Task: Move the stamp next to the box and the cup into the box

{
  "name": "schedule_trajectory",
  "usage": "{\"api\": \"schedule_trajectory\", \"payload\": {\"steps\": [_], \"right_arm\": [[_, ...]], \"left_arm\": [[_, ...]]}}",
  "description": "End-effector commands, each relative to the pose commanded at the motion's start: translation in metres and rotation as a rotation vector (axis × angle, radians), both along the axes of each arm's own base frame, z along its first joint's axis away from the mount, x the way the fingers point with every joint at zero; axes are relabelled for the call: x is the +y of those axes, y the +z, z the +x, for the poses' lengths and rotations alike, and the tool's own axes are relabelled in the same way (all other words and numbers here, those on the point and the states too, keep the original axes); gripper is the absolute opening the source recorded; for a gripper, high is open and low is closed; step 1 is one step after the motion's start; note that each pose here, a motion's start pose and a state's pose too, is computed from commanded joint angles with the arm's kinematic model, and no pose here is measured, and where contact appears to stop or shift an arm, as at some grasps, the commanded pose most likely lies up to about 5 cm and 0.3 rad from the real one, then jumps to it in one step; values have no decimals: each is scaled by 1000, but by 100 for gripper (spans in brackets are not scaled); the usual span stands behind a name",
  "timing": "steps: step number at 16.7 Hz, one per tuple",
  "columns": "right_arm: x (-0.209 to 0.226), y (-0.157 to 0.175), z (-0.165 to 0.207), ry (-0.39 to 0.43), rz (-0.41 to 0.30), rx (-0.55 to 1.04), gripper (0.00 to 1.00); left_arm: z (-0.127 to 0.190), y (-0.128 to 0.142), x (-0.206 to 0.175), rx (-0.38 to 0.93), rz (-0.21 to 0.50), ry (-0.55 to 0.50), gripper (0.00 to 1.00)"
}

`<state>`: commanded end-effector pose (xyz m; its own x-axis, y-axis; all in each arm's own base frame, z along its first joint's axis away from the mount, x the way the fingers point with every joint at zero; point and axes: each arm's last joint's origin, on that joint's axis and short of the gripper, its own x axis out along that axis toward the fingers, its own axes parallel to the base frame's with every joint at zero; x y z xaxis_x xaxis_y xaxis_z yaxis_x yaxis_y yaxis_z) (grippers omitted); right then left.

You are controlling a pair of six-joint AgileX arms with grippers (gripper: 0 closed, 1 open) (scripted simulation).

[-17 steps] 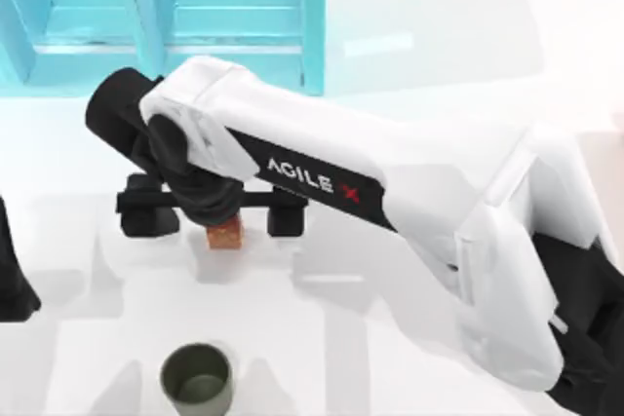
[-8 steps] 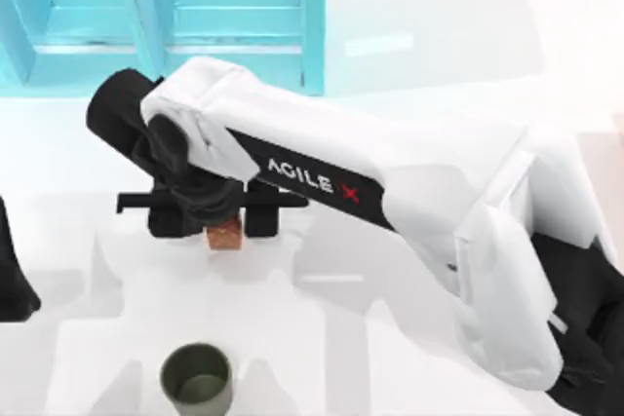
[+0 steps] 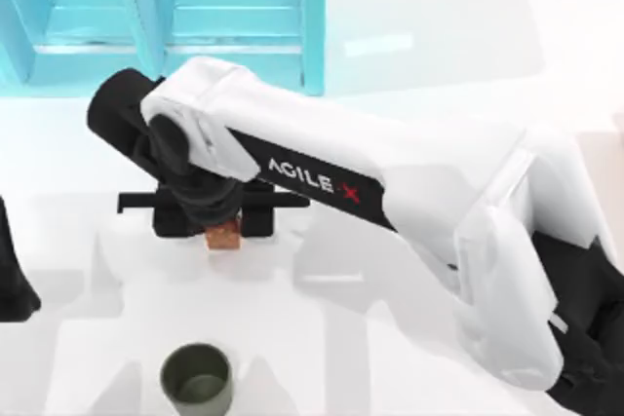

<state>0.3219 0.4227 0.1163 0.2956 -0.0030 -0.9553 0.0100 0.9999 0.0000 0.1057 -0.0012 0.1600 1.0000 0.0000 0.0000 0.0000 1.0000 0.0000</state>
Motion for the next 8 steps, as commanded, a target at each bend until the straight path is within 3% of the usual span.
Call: {"api": "schedule_trajectory", "payload": {"steps": [8], "right_arm": [[-5,7,1,0,0,1,0]], "left_arm": [[0,0,0,0,0,0,100]]}}
